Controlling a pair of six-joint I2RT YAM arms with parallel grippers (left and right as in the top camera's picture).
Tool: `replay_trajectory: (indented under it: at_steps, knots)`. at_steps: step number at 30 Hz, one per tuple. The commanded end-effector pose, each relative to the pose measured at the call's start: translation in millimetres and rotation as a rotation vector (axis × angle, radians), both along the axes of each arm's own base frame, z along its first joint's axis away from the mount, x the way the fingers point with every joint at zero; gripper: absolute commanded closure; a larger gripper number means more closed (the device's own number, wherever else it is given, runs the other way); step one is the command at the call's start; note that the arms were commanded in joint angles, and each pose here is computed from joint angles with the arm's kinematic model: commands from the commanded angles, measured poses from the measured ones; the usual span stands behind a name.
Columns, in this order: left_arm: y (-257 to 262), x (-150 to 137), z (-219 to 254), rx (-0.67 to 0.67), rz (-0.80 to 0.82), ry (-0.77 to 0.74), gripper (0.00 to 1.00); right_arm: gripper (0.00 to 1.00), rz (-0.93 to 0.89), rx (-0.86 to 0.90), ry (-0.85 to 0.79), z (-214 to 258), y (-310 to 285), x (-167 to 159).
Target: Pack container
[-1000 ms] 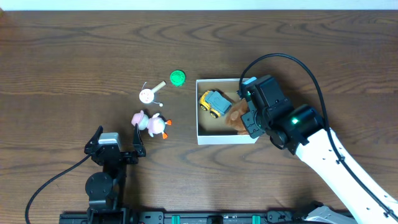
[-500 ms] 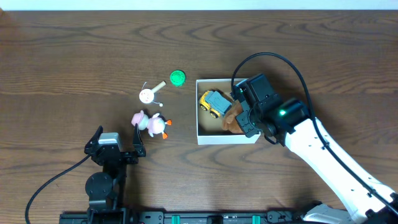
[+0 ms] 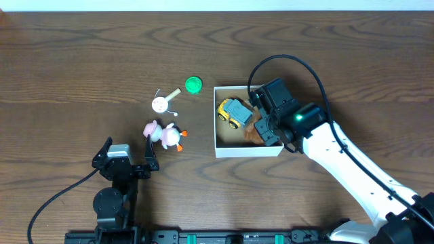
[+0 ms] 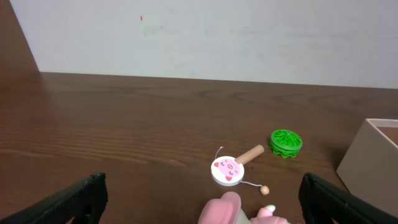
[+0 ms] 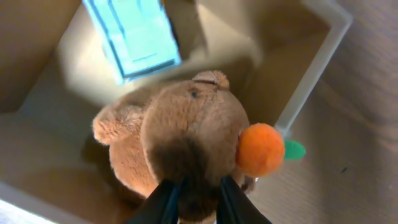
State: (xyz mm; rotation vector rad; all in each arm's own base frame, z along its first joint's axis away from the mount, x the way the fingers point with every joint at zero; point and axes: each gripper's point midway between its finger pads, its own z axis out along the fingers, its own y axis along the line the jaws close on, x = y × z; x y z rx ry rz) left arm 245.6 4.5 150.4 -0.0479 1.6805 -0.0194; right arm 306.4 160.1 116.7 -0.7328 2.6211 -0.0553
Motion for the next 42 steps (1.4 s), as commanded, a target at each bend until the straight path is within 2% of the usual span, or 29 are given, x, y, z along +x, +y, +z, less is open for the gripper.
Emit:
replay_trajectory:
  at_steps: [1,11,15,17,24,35,42]
  knots:
    - [-1.5,-1.1,-15.7,-0.003,-0.007,0.053,0.02,0.8,-0.009,-0.023,-0.056,6.7,-0.1,11.4]
    - [-1.5,-1.1,-15.7,-0.003,-0.007,0.053,0.02,0.83,-0.01,0.008,-0.103,11.5,7.1,22.6]
    - [-1.5,-1.1,-15.7,-0.003,-0.007,0.053,0.02,0.91,-0.009,-0.003,-0.085,6.3,6.4,21.0]
    - [-1.5,-1.1,-15.7,-0.003,-0.007,0.053,0.02,0.99,-0.008,-0.012,-0.072,4.6,4.5,18.1]
    - [-1.5,-1.1,-15.7,-0.003,-0.007,0.053,0.02,0.99,-0.011,-0.043,-0.038,1.0,-2.6,9.9]
    - [-1.6,-1.1,-15.7,-0.003,-0.007,0.053,0.02,0.99,-0.026,-0.024,-0.116,8.9,2.0,27.3]
    - [-1.5,-1.1,-15.7,-0.003,-0.007,0.053,0.02,0.99,0.023,-0.062,-0.063,-6.4,2.1,22.3]
